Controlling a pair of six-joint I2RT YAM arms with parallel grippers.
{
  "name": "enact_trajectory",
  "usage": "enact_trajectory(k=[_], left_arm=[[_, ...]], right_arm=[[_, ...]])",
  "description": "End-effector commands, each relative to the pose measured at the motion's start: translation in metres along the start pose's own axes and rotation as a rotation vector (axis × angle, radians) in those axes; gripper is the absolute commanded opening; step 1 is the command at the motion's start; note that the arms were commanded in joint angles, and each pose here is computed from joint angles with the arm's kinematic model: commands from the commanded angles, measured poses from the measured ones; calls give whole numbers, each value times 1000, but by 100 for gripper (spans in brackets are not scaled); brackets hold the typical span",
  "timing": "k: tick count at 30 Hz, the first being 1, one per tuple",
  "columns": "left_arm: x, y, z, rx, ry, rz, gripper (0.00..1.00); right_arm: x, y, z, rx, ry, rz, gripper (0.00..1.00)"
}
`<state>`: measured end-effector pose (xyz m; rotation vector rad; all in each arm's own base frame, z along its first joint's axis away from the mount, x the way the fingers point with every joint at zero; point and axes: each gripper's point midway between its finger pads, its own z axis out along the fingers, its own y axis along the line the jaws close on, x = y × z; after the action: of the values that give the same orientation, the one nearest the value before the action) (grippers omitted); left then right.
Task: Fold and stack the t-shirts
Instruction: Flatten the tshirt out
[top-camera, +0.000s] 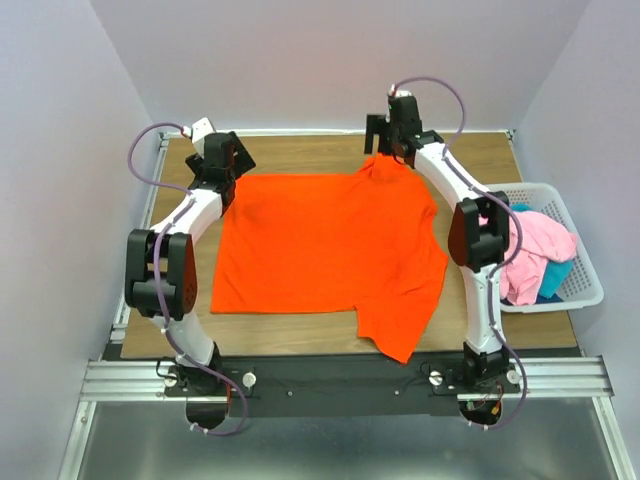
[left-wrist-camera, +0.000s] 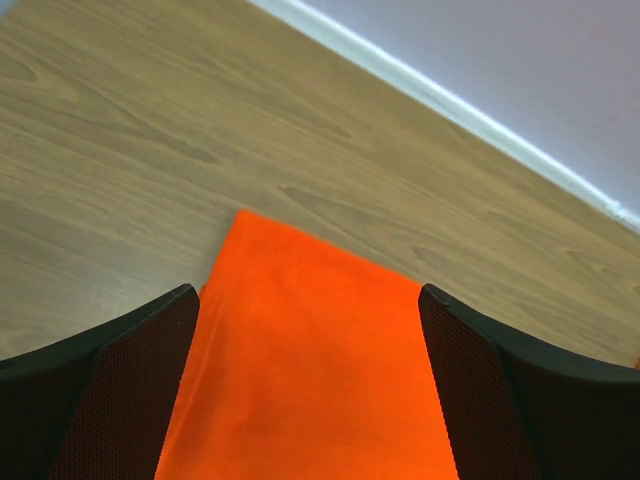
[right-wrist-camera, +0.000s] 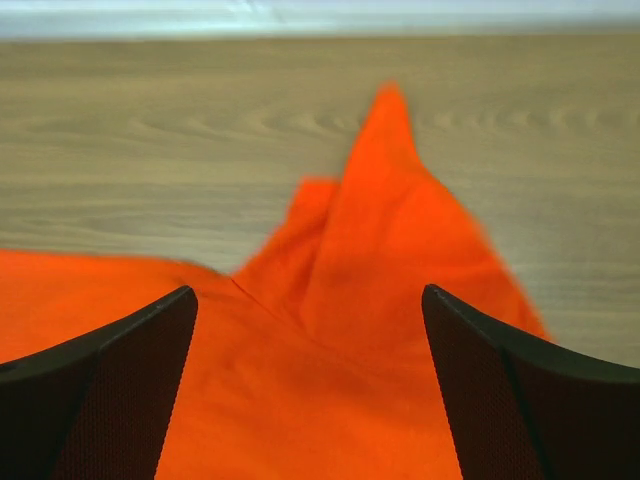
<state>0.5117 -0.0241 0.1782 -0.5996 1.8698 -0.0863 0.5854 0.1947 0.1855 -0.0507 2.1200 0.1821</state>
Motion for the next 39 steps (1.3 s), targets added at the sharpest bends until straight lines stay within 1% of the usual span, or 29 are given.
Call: enact_trajectory(k=[1, 4, 5, 6, 7, 8, 9, 10, 11, 12, 14, 15, 16, 17, 18, 19, 20, 21, 22, 23, 25, 28, 31, 32, 34, 35, 37, 38, 39], left_arm=[[-32, -28, -6, 106, -23, -33, 98], [-32, -26, -14, 114, -25, -36, 98], [-30, -25, -17, 116, -19, -38, 98], [-24, -21, -23, 120, -8, -38, 98], [-19, -21, -26, 133, 7, -42, 98], [-9, -16, -32, 134, 26, -42, 98], [-2, -13, -36, 140, 42, -42, 98], [6, -12, -40, 153, 63, -40, 98], [13, -10, -45, 159, 78, -43, 98], [25, -1, -53, 155, 96, -38, 98], [29, 2, -68, 175, 99, -50, 98], [47, 12, -73, 167, 129, -45, 98], [53, 13, -79, 183, 141, -45, 98], [51, 12, -90, 202, 132, -56, 98], [67, 19, -96, 207, 163, -52, 98], [72, 23, -101, 206, 167, -56, 98], [67, 24, -110, 217, 146, -67, 98], [81, 34, -113, 198, 167, -70, 98], [84, 38, -116, 190, 169, -78, 98], [83, 39, -122, 196, 159, -90, 98], [97, 45, -127, 200, 186, -99, 98], [106, 48, -130, 206, 200, -103, 98], [122, 48, -125, 216, 251, -94, 98], [121, 45, -126, 230, 252, -96, 98], [132, 48, -118, 213, 284, -85, 98], [135, 48, -115, 208, 292, -82, 98], [143, 49, -106, 191, 318, -69, 98], [152, 52, -101, 174, 344, -60, 98], [150, 47, -96, 192, 343, -49, 98]], right_arm=[[-3, 9, 13, -130, 15, 32, 100], [-8, 2, -1, -98, 3, 28, 100], [5, -3, -4, -78, 31, 29, 100], [-5, -4, -21, -81, 12, 34, 100], [-2, -5, -29, -73, 17, 47, 100], [25, -11, -32, -53, 74, 52, 100], [30, -13, -40, -49, 83, 67, 100], [25, -14, -57, -51, 67, 76, 100], [35, -14, -66, -58, 86, 102, 100], [65, -19, -69, -44, 142, 111, 100], [72, -21, -91, -49, 137, 151, 100], [78, -21, -96, -53, 138, 165, 100], [110, -29, -102, -33, 192, 175, 100], [107, -27, -115, -42, 170, 211, 100], [133, -30, -120, -37, 207, 228, 100], [121, -27, -125, -60, 173, 231, 100], [141, -25, -135, -83, 204, 248, 100], [145, -25, -137, -88, 202, 258, 100], [151, -25, -140, -95, 210, 265, 100], [171, -27, -143, -90, 247, 269, 100], [181, -29, -147, -86, 260, 278, 100], [202, -36, -150, -58, 291, 277, 100], [217, -41, -145, -29, 321, 282, 100], [222, -41, -142, -24, 334, 286, 100], [226, -41, -137, -20, 344, 283, 100], [234, -43, -132, -7, 366, 279, 100], [233, -45, -123, 5, 370, 274, 100], [241, -51, -116, 46, 383, 261, 100], [241, -53, -111, 59, 383, 257, 100]])
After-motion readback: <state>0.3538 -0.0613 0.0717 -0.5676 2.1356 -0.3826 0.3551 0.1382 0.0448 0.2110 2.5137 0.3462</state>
